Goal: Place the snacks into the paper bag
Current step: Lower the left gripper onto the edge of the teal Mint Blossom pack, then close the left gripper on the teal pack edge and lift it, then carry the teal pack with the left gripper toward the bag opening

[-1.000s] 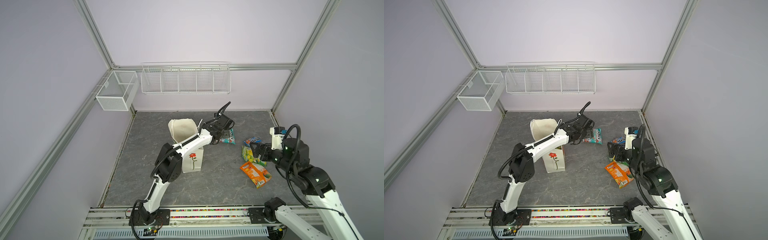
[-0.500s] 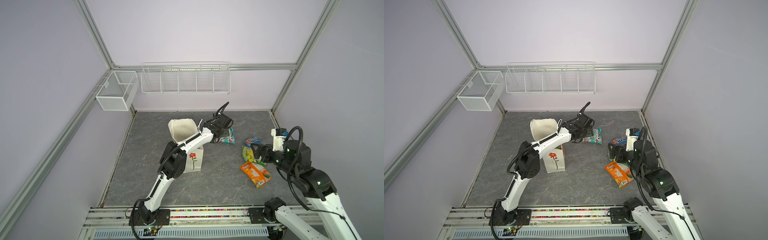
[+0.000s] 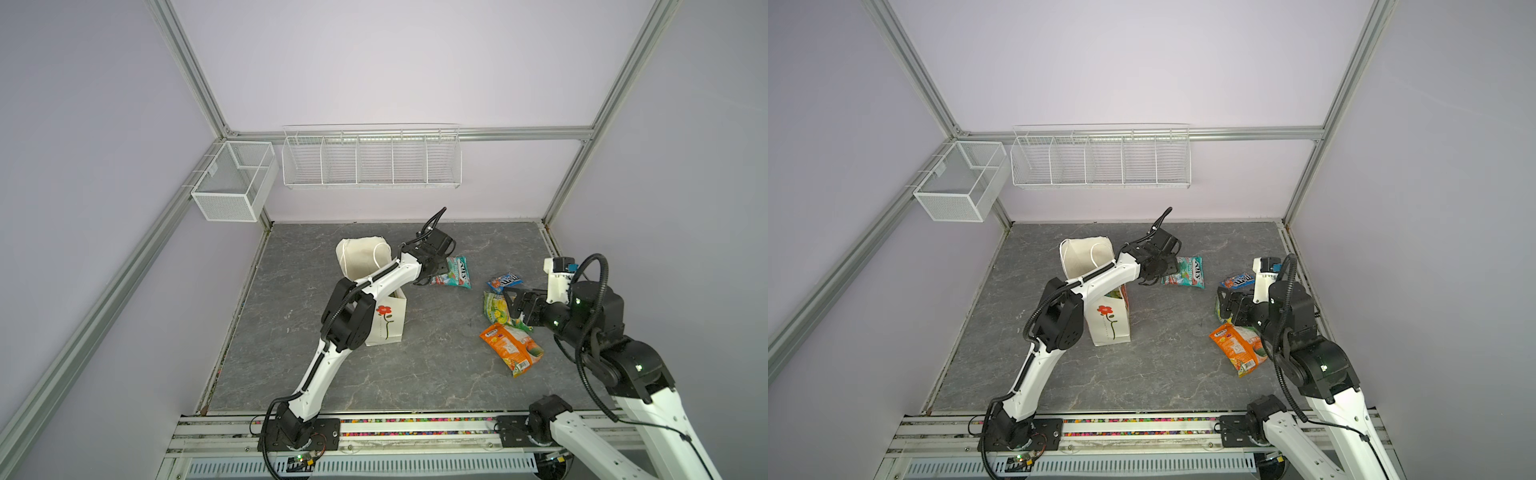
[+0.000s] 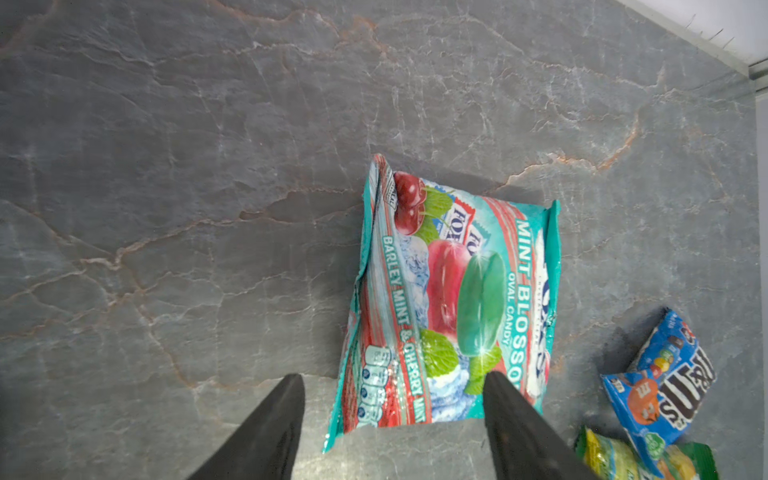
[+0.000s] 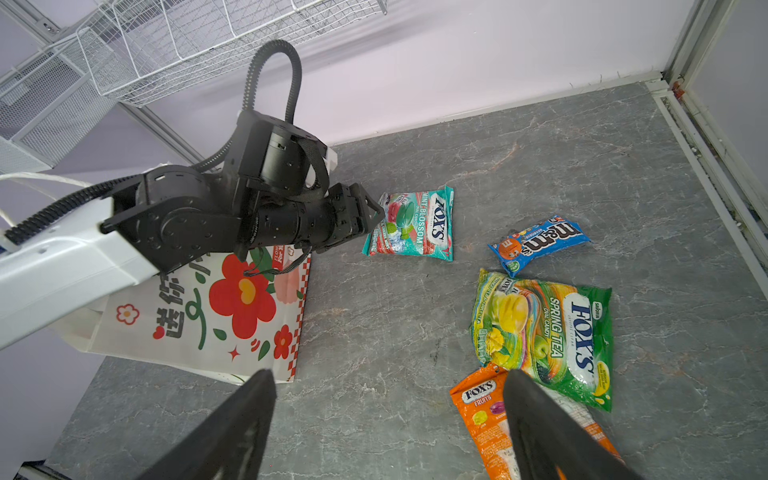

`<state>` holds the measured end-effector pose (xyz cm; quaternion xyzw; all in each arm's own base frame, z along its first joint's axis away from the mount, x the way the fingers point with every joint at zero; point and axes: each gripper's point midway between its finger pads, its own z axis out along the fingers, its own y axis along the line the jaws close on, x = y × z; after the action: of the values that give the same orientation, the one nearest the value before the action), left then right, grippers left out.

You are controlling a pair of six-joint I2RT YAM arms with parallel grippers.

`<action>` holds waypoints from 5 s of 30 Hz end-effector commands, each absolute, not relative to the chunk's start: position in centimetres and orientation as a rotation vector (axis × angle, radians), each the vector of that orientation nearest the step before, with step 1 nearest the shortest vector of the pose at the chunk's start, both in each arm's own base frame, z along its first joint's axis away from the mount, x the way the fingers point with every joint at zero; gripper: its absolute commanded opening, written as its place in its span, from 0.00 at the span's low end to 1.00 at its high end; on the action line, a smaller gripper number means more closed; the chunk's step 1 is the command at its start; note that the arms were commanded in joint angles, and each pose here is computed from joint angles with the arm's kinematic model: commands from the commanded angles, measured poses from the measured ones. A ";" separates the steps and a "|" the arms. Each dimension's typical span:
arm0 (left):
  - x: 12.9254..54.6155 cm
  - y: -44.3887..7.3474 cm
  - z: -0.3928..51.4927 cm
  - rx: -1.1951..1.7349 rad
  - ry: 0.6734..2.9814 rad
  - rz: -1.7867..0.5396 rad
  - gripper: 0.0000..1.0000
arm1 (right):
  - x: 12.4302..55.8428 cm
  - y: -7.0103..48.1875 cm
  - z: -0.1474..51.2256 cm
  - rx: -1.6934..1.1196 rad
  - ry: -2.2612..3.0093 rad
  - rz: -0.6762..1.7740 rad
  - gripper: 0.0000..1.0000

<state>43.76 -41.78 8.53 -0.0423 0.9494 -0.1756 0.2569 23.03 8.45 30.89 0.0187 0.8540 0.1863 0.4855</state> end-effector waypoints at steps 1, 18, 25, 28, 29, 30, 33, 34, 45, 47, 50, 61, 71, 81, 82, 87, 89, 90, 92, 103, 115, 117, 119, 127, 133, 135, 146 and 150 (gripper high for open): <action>43.7 -41.7 6.9 -0.148 2.616 -0.475 0.67 | 23.1 8.5 30.7 0.052 2.077 0.466 0.88; 43.2 -41.6 4.1 -0.145 2.672 -0.452 0.54 | 23.1 8.5 31.1 0.049 2.068 0.470 0.89; 43.2 -41.8 3.7 -0.144 2.675 -0.458 0.37 | 23.0 8.4 31.2 0.048 2.063 0.466 0.89; 43.2 -41.9 3.8 -0.143 2.675 -0.465 0.25 | 23.0 8.4 31.1 0.048 2.065 0.467 0.89; 43.2 -41.9 3.9 -0.143 2.675 -0.465 0.22 | 22.9 8.3 31.1 0.049 2.067 0.465 0.88; 43.2 -41.9 4.0 -0.142 2.673 -0.465 0.18 | 22.9 8.3 31.1 0.049 2.065 0.466 0.88; 43.3 -41.9 4.4 -0.138 2.666 -0.474 0.08 | 22.9 8.2 31.1 0.052 2.065 0.464 0.88; 43.3 -42.0 4.6 -0.136 2.663 -0.478 0.05 | 22.8 8.3 31.1 0.050 2.066 0.464 0.89; 43.4 -42.2 7.1 -0.109 2.624 -0.510 0.00 | 22.8 8.2 30.9 0.055 2.068 0.467 0.89; 43.4 -42.3 7.6 -0.096 2.615 -0.512 0.00 | 22.7 8.2 30.9 0.055 2.067 0.467 0.89; 43.2 -42.6 8.9 -0.062 2.593 -0.519 0.00 | 22.7 8.2 30.8 0.057 2.068 0.466 0.88; 42.3 -43.2 14.9 0.012 2.478 -0.517 0.00 | 22.6 8.2 30.6 0.061 2.067 0.479 0.89; 41.3 -44.1 19.6 0.078 2.388 -0.549 0.00 | 22.4 8.1 30.6 0.063 2.064 0.477 0.89; 40.6 -43.8 22.9 0.099 2.331 -0.541 0.00 | 22.1 8.0 30.4 0.063 2.063 0.474 0.89; 40.4 -43.9 23.2 0.103 2.326 -0.542 0.00 | 22.1 7.9 30.4 0.066 2.063 0.471 0.88; 40.2 -43.6 24.3 0.119 2.303 -0.535 0.00 | 21.9 7.8 30.2 0.065 2.067 0.468 0.89; 40.1 -43.5 24.9 0.123 2.293 -0.532 0.00 | 21.9 7.8 30.1 0.067 2.067 0.469 0.88; 40.0 -43.4 25.3 0.126 2.288 -0.531 0.00 | 21.9 7.8 30.1 0.066 2.069 0.469 0.89; 39.8 -43.3 26.0 0.134 2.274 -0.531 0.00 | 21.9 7.8 29.9 0.067 2.072 0.471 0.89; 38.5 -42.0 30.8 0.166 2.193 -0.529 0.00 | 22.2 8.2 29.3 0.072 2.086 0.484 0.89; 36.8 -41.1 34.1 0.197 2.123 -0.503 0.00 | 22.2 8.3 28.4 0.077 2.105 0.495 0.89; 36.5 -40.9 34.8 0.202 2.108 -0.508 0.00 | 22.1 8.3 28.2 0.079 2.109 0.499 0.88; 36.3 -40.7 35.6 0.201 2.095 -0.518 0.00 | 22.1 8.3 28.1 0.082 2.110 0.499 0.89; 35.1 -39.9 38.2 0.207 2.044 -0.525 0.00 | 22.0 8.4 27.9 0.088 2.111 0.510 0.88; 34.3 -39.0 40.2 0.203 1.998 -0.526 0.00 | 21.9 8.4 27.9 0.090 2.110 0.519 0.89; 34.1 -38.6 40.8 0.199 1.985 -0.525 0.00 | 21.8 8.4 27.9 0.092 2.109 0.522 0.88; 31.9 -36.3 45.1 0.192 1.887 -0.506 0.00 | 21.5 8.4 28.0 0.098 2.106 0.532 0.89; 31.1 -35.2 46.5 0.183 1.855 -0.504 0.00 | 21.5 8.5 28.1 0.099 2.104 0.539 0.89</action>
<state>31.60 -36.94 43.60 0.0923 0.8114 -0.2137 0.5362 21.63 8.37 28.33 0.0355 0.8580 0.2113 0.4669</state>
